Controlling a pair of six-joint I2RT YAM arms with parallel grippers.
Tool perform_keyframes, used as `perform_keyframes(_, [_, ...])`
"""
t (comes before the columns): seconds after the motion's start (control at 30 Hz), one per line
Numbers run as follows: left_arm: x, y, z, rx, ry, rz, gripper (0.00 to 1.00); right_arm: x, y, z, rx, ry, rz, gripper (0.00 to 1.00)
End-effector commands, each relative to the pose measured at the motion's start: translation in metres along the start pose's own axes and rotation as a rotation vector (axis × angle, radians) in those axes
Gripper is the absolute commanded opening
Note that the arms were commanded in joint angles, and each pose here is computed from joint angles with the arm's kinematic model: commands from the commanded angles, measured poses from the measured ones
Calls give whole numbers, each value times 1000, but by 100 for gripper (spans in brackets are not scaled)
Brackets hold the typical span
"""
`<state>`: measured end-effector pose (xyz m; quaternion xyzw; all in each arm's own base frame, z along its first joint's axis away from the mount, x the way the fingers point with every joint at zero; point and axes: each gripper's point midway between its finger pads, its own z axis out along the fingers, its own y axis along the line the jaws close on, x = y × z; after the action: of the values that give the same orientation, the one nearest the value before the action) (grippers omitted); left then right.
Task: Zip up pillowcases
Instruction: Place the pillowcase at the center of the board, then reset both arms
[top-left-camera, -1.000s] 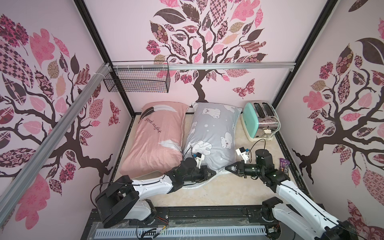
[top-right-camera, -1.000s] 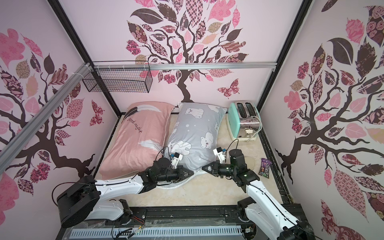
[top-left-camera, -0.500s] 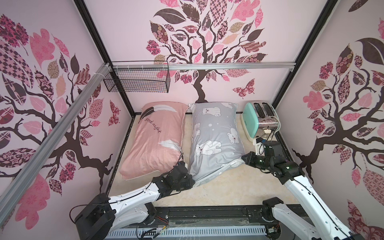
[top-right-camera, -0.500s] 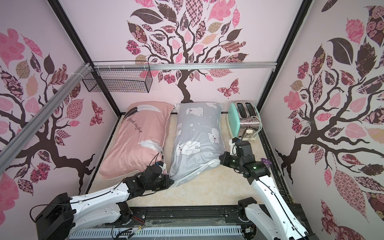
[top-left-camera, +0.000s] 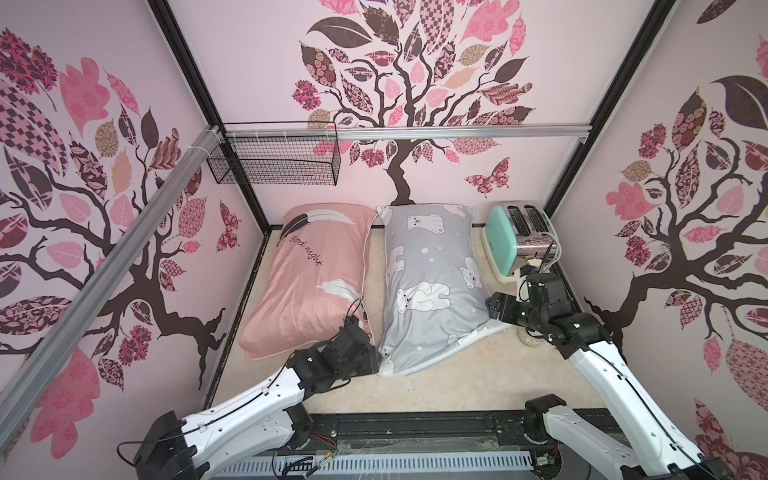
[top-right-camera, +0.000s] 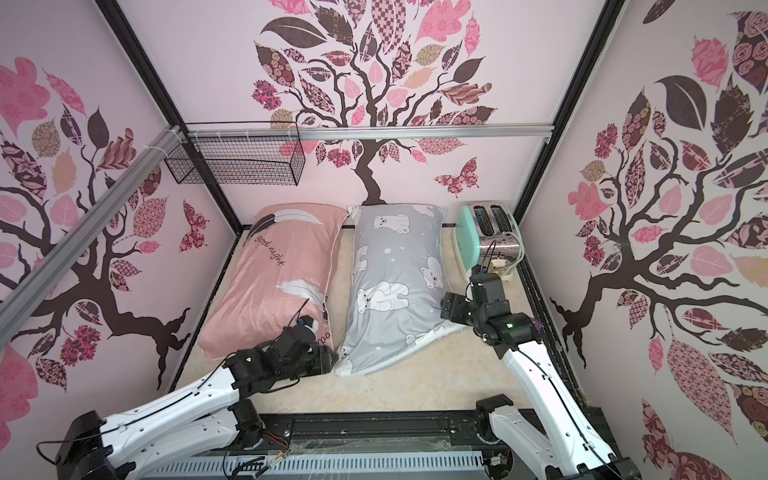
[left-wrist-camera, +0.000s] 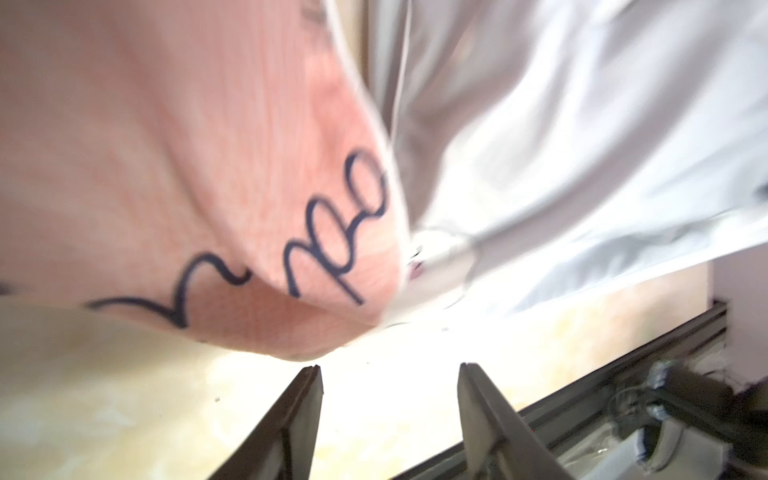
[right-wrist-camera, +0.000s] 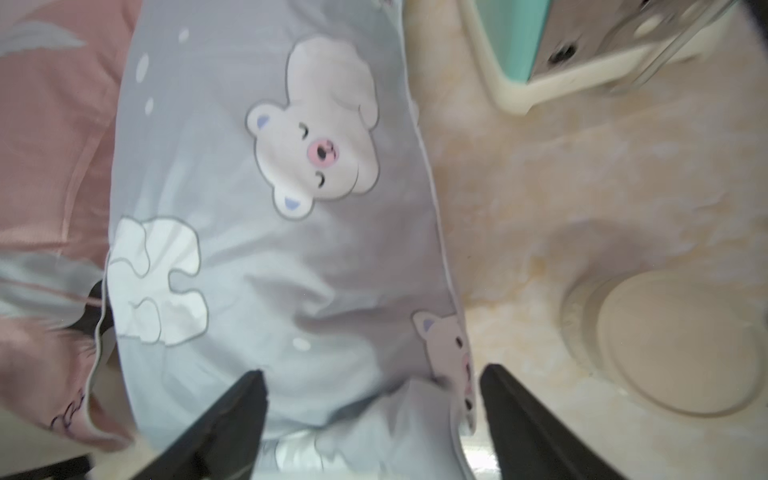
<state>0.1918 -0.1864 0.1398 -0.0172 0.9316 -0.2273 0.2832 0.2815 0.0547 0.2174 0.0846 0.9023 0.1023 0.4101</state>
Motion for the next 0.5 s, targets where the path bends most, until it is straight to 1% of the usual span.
perform_keyframes(0.0, [-73, 50, -37, -322, -266, 136, 76, -39, -33, 10, 205, -232, -153, 99])
perform_keyframes(0.07, [-104, 81, -40, -489, -390, 169, 84, -37, -50, 35, 301, -285, -166, 100])
perform_keyframes(0.1, [-116, 98, -39, -556, -430, 165, 87, -33, -54, 51, 318, -298, -171, 100])
perform_keyframes(0.17, [-132, 127, -31, -627, -482, 143, 91, -22, -55, 80, 305, -307, -188, 100])
perform_keyframes(0.23, [-142, 156, -24, -673, -523, 93, 92, -17, -56, 98, 291, -356, -185, 100])
perform_keyframes(0.3, [-150, 180, -17, -688, -564, 55, 92, -12, -57, 112, 286, -387, -199, 100])
perform_keyframes(0.33, [-155, 186, -16, -685, -560, 35, 92, -10, -58, 117, 293, -392, -212, 100])
perform_keyframes(0.37, [-159, 191, -16, -689, -544, 40, 93, -6, -60, 123, 297, -389, -233, 100])
perform_keyframes(0.47, [-171, 198, -10, -713, -551, 114, 94, 0, -67, 136, 324, -394, -259, 100])
